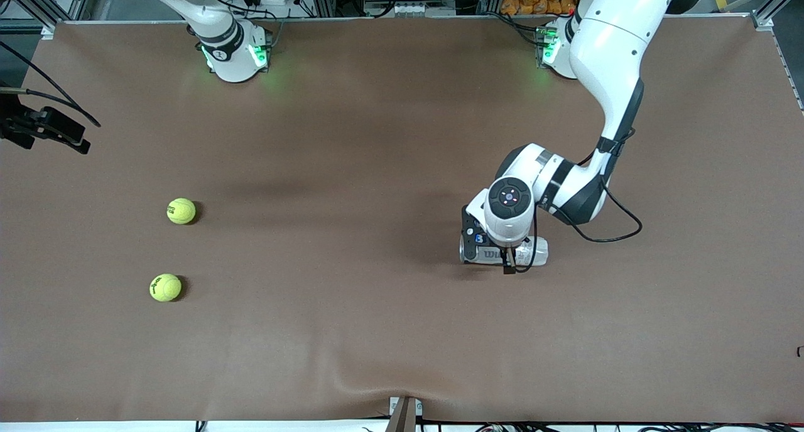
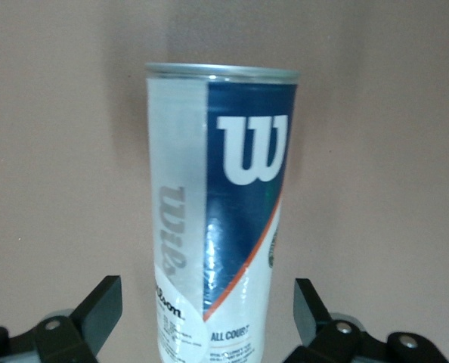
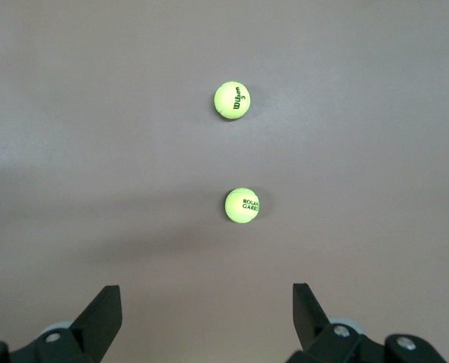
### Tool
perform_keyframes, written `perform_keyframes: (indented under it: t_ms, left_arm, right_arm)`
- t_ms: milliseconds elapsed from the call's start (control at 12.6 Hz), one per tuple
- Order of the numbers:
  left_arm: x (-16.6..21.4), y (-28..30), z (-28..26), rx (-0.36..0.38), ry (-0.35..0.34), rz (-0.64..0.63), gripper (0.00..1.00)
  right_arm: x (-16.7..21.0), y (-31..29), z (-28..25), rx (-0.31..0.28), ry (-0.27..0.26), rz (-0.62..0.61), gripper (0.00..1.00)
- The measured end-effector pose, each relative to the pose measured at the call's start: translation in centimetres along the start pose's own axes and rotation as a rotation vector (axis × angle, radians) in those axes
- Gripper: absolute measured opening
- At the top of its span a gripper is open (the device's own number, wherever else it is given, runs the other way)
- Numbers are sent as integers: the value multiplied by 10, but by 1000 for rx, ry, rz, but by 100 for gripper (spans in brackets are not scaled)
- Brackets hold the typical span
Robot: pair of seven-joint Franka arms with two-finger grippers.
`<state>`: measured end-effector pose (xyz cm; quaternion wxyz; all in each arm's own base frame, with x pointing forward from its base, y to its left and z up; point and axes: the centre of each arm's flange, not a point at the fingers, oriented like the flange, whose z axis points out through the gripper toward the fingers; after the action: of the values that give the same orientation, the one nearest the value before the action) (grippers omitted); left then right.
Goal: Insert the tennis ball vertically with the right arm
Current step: 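Tilt the can upright with the left gripper, open end up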
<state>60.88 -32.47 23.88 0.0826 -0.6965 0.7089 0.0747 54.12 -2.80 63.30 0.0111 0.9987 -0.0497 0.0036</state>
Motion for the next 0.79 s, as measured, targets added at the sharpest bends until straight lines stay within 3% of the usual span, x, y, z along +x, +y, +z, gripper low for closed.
perform_keyframes:
  t_ms: [237, 791]
  left_arm:
    - [15, 12, 0, 29, -91, 27, 100]
    - [19, 11, 24, 88, -203, 30, 100]
  right_arm:
    - [0, 0, 0, 0, 0, 0, 100]
    - [0, 0, 0, 0, -1, 0, 100]
